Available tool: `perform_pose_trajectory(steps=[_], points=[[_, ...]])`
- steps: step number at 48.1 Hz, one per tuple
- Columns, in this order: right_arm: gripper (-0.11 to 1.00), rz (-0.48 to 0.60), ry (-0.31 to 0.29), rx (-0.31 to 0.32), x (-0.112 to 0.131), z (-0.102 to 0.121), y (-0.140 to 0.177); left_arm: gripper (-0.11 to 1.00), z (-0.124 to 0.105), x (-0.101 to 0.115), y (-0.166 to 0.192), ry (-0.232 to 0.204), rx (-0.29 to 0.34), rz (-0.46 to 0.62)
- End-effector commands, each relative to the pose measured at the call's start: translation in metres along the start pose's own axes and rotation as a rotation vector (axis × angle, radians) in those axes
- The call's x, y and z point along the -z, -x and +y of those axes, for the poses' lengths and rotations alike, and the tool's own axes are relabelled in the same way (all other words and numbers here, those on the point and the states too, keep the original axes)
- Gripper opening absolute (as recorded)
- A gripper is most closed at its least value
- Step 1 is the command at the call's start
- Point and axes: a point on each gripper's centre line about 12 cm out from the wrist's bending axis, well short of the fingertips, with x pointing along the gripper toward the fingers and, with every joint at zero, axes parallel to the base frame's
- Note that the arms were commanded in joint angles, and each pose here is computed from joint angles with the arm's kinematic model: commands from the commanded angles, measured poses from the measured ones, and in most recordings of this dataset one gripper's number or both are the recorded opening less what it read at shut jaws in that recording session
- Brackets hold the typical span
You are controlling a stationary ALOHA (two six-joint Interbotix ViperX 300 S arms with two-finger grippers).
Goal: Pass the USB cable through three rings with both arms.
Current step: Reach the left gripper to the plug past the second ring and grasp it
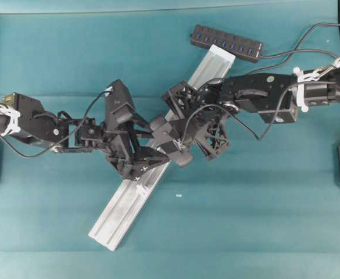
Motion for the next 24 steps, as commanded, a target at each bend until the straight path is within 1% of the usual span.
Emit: perform_pose_trajectory(steps=[1, 9, 15, 19, 22, 24], points=[[0.08, -0.007, -0.014, 0.002, -0.0023, -0.0001, 0.0010, 0.92, -0.0039, -0.0090, -0.0007, 0.001, 0.016, -0.033], [0.08, -0.009, -0.014, 0.005, -0.0028, -0.0006, 0.0012, 0.86, -0.0041, -0.0094, 0.0005, -0.001, 0.020, -0.040], [0.08, -0.008, -0.014, 0.003, -0.0024, -0.0002, 0.0010, 0.76, -0.0047, -0.0091, 0.0009, -0.002, 0.021, -0.039], [0.08, -0.008, -0.018, 0.001, -0.0027, -0.0002, 0.0012, 0.66, -0.0049, -0.0096, 0.0012, -0.017, 0.021, -0.041], [0.08, -0.015, -0.028, -0.002, -0.0036, 0.0001, 0.0012, 0.54, -0.0060, -0.0077, 0.0016, -0.026, 0.024, -0.036], [0.08, -0.022, -0.036, -0.003, -0.0049, -0.0003, 0.0018, 0.44, -0.0060, -0.0064, 0.0020, -0.033, 0.023, -0.033]])
